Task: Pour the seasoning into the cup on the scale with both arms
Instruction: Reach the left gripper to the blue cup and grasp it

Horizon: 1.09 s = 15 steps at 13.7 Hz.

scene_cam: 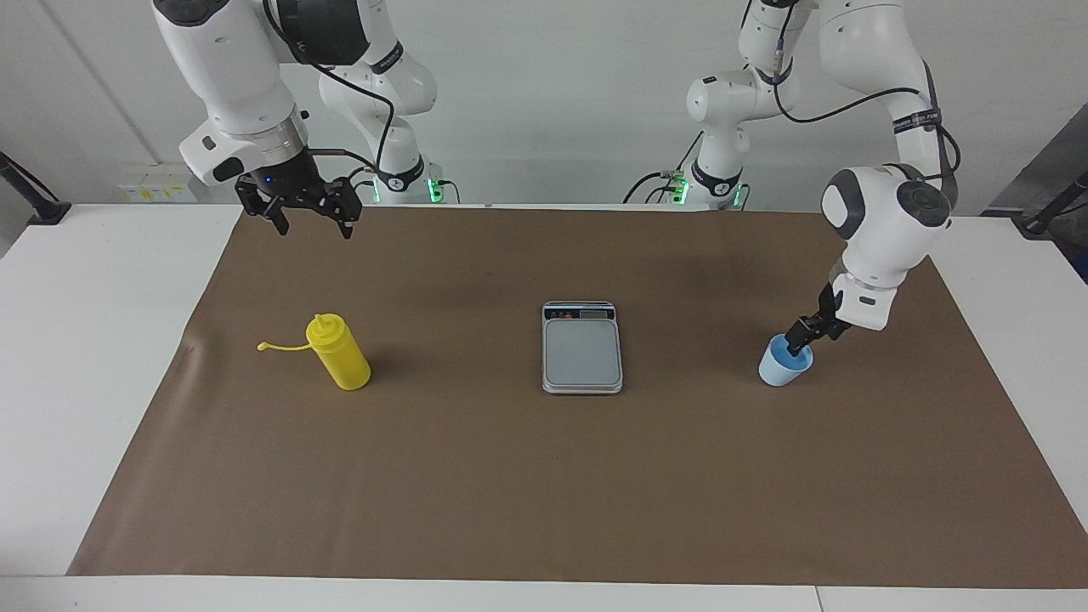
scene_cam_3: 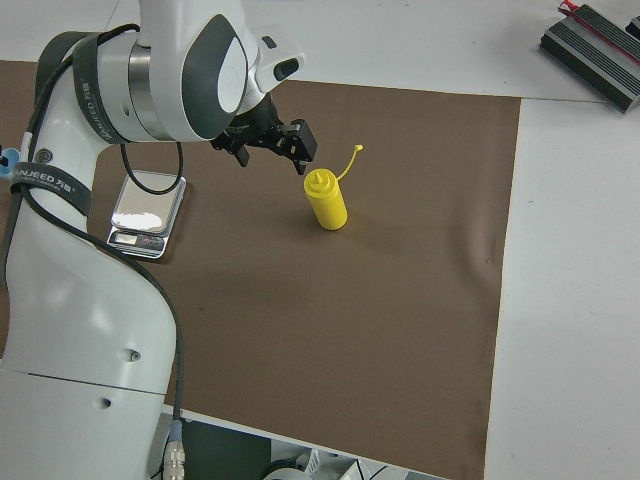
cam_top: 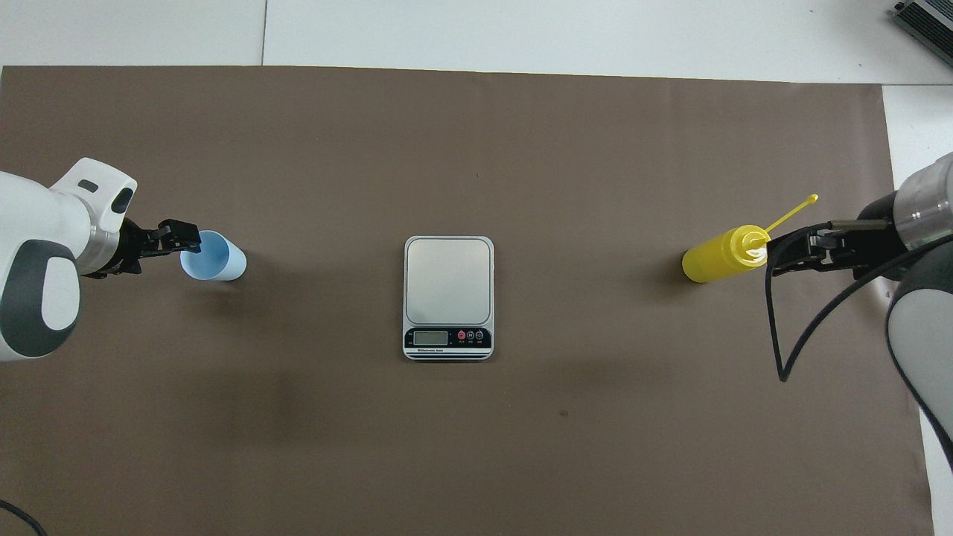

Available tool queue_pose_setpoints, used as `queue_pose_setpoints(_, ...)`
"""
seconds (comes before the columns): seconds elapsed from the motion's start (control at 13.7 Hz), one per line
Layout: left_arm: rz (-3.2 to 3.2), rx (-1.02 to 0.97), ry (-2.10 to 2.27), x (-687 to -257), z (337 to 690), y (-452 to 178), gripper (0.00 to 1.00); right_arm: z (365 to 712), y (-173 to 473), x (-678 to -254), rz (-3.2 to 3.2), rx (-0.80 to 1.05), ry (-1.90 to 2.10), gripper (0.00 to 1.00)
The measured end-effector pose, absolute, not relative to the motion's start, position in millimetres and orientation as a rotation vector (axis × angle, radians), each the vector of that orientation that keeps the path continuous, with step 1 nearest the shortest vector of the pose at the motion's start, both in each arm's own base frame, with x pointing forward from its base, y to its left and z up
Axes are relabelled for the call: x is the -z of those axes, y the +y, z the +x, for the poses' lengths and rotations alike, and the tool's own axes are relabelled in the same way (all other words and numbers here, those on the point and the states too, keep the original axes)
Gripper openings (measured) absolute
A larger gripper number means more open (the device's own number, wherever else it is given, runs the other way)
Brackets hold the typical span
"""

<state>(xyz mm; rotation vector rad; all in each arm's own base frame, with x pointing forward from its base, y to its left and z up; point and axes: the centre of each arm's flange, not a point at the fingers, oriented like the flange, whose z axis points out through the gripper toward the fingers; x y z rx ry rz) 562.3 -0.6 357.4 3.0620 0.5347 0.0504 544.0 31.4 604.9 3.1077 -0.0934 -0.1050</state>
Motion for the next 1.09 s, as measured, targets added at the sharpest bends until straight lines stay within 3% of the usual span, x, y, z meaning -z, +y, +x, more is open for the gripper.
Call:
queue_pose_setpoints(0.22,3.060,-0.044,0.541,-353,563,-1,0.93,544,31,-604,3.107,0.107,-0.093,1.00)
queue_pose_setpoints(0.29,3.060,-0.045,0.540,-353,563,-1,0.85,544,31,-604,3.107,0.108,-0.093,1.00)
queue_pose_setpoints(0.51,3.061,-0.052,0.526,-354,563,-5,0.44,544,31,-604,3.107,0.109,-0.093,1.00)
queue_pose_setpoints(0.8,3.067,-0.062,0.453,-359,566,-9,0.04,544,31,-603,3.107,0.110,-0.093,1.00)
queue_pose_setpoints(1.09,3.086,-0.004,0.358,-390,577,-8,0.04,544,31,-603,3.107,0.110,-0.093,1.00)
